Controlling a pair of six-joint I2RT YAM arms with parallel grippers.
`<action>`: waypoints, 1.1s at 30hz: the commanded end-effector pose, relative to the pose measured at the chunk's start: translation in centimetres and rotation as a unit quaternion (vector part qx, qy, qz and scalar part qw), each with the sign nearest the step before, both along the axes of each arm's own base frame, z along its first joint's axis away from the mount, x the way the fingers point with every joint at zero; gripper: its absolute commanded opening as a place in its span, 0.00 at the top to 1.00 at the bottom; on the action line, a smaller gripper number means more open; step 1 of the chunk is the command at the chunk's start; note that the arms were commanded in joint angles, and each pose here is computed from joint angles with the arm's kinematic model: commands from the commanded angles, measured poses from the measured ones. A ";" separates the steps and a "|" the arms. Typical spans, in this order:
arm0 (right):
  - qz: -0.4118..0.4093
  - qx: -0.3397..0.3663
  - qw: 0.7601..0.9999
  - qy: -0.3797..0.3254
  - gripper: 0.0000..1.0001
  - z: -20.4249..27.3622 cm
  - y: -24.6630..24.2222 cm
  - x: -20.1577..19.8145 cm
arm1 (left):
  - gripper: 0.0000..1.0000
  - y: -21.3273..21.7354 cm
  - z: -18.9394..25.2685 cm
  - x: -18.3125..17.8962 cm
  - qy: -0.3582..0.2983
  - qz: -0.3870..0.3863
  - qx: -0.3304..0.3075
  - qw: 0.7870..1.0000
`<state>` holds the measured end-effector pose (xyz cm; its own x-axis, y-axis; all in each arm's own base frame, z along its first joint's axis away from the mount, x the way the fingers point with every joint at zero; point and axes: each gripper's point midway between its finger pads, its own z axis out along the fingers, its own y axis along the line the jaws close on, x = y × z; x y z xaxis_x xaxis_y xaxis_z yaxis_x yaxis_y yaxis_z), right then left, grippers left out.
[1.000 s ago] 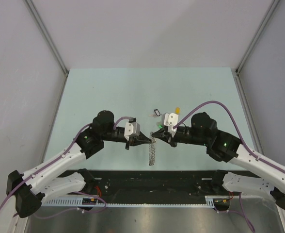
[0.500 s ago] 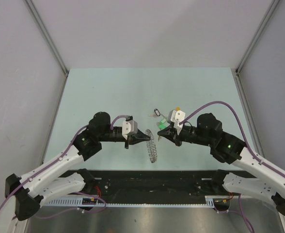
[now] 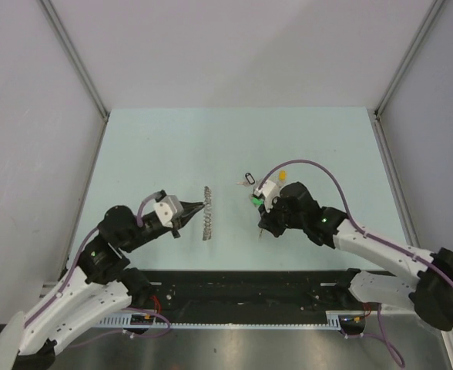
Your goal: Put the keys on the keyring
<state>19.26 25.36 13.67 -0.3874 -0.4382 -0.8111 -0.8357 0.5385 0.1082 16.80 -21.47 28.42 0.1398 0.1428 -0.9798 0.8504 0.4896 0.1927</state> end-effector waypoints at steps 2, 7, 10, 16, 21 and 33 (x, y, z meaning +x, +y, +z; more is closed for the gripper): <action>-0.009 0.010 1.000 -0.013 1.00 -2.2 2.5 2.2 | 1.00 3.1 0.5 1.5 -0.014 0.095 -0.031 0.995; 0.012 0.047 0.998 -0.035 1.00 -3.9 6.4 3.7 | 1.00 3.7 1.1 1.7 -0.030 0.109 -0.041 0.993; 0.026 0.075 0.995 -0.055 1.00 -4.1 8.7 4.0 | 1.00 3.9 1.1 1.6 -0.031 0.113 -0.046 0.992; 0.030 0.103 0.992 -0.065 1.00 -7.0 11.0 4.4 | 1.00 4.6 1.7 1.5 -0.048 0.125 -0.064 0.989; 0.012 0.083 0.995 -0.056 1.00 -9.1 10.4 4.2 | 1.00 4.6 1.6 1.5 -0.047 0.124 -0.061 0.989; -0.025 0.026 0.999 0.018 0.47 -5.5 7.9 2.8 | 1.00 4.5 1.5 1.5 -0.047 0.122 -0.062 0.990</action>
<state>21.71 33.77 5.40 -0.3760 -0.3641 -0.8521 -0.8383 0.5254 0.1455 18.13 -17.12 28.05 0.1586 0.1219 -0.9798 0.7041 0.6817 0.1988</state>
